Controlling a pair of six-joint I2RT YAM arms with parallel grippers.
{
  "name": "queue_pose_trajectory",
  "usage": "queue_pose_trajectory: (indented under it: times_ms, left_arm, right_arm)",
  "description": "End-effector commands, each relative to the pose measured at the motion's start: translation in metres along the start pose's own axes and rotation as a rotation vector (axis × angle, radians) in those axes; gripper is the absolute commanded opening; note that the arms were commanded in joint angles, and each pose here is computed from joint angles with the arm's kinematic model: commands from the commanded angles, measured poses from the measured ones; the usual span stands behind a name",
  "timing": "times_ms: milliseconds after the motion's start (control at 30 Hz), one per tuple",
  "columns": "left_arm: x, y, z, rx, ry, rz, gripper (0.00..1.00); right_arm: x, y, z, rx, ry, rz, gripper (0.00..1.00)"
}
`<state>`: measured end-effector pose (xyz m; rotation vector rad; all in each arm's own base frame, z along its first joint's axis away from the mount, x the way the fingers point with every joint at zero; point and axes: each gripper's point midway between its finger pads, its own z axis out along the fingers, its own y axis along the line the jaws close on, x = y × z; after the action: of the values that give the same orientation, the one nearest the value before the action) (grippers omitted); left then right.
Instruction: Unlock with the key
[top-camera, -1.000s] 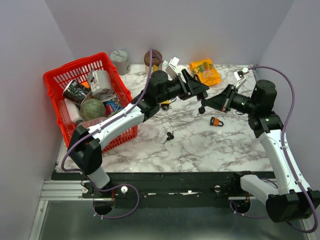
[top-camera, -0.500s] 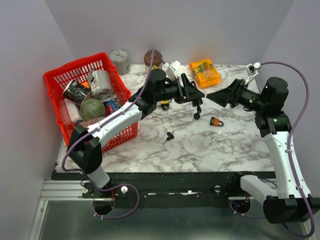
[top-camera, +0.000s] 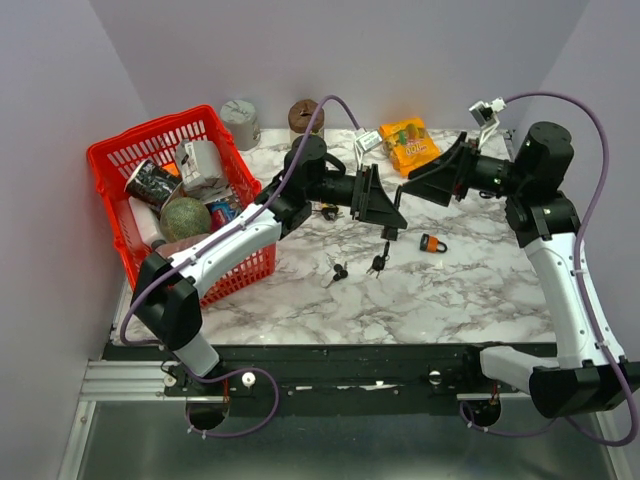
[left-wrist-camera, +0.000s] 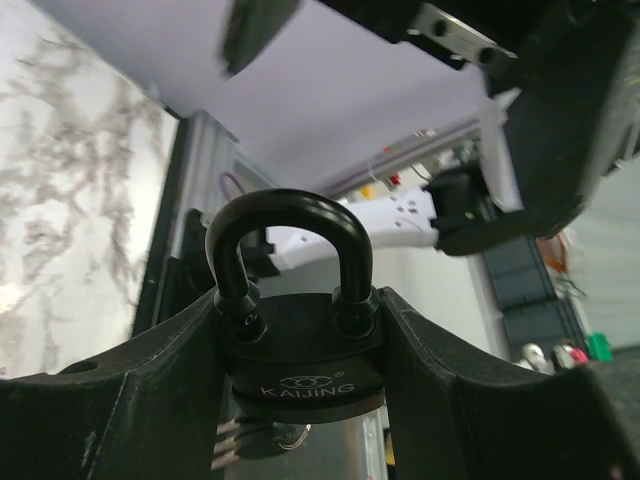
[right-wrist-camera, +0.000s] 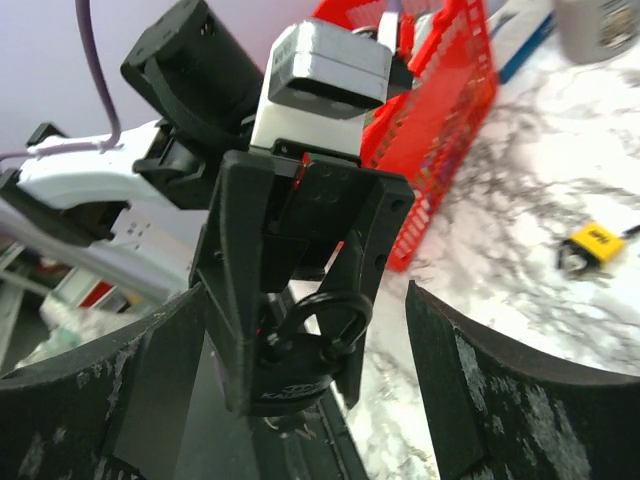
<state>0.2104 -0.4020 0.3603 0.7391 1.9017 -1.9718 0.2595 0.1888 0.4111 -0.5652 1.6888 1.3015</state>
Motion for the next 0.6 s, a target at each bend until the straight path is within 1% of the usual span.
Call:
queue_pose_trajectory:
  times_ms: [0,200,300,400,433,500,533,567]
  left_arm:
    - [0.005,-0.07,-0.018,0.195,0.053,0.143,0.0]
    - [0.003,-0.069,-0.016,0.192,0.049,0.138,0.0]
    - [0.003,-0.068,-0.015,0.188,0.044,0.14,0.0]
    - [0.003,-0.065,-0.015,0.164,0.036,0.147,0.0]
    - [0.001,-0.062,-0.015,0.148,0.027,0.152,0.0]
    - [0.002,-0.054,-0.014,0.106,0.027,0.169,0.0]
    - [-0.002,-0.049,-0.014,0.075,0.011,0.173,0.0]
    - [0.0,-0.042,-0.014,0.033,0.02,0.187,0.0]
  right_arm:
    - [0.01,0.025,0.006,-0.15,0.06,-0.025,0.87]
    - [0.027,0.035,0.012,-0.227,0.122,0.013,0.87]
    - [0.032,0.036,0.013,-0.245,0.14,0.033,0.83]
    - [0.036,0.038,0.015,-0.254,0.149,0.043,0.72]
    - [0.037,0.039,0.016,-0.257,0.153,0.047,0.63]
    - [0.038,0.037,0.017,-0.253,0.154,0.056,0.57]
    - [0.038,0.038,0.017,-0.253,0.154,0.056,0.51]
    - [0.039,0.038,0.017,-0.253,0.157,0.063,0.49]
